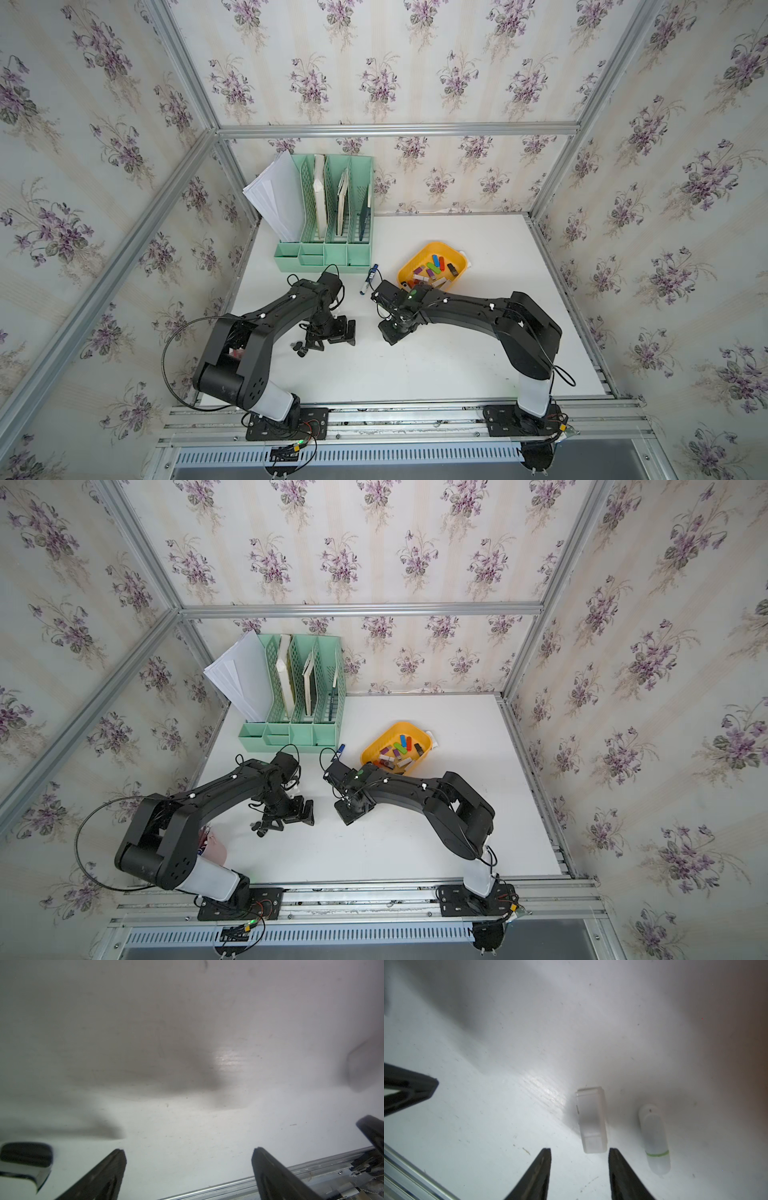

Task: Put the usb flash drive into the storage box
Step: Pick up the USB flash from the center of the board.

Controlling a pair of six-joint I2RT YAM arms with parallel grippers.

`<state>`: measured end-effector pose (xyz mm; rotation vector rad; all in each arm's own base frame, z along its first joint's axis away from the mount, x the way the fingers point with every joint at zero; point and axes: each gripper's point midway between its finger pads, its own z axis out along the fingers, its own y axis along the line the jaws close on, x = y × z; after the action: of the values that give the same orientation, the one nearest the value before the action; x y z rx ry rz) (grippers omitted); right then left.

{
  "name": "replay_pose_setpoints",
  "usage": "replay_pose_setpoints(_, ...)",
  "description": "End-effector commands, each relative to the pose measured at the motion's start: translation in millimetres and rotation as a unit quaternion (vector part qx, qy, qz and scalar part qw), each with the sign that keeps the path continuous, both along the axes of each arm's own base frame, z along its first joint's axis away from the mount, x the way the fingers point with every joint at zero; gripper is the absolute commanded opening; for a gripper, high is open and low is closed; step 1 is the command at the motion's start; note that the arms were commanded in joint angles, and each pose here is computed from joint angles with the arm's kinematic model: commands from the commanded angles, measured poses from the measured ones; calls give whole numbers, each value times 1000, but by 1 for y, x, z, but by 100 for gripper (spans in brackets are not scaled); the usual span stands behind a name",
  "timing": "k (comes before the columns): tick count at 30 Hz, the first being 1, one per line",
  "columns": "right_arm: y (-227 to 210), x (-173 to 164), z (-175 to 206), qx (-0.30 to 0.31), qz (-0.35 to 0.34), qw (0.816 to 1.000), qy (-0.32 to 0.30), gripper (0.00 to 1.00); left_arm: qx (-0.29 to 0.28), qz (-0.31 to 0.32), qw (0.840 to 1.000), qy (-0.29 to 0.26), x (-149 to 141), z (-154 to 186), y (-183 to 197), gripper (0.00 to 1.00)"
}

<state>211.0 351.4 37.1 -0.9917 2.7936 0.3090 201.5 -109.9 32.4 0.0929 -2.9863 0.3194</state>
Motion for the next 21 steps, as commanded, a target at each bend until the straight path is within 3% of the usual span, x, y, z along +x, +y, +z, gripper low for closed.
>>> replay_pose_setpoints(1,4,0,-5,4,0,1000,1,50,7,0,1000,2,-2,0,3,99)
replay_pose_setpoints(21,-2,9,-21,-33,1,999,-14,46,9,-1,1000,4,-3,0,3,99)
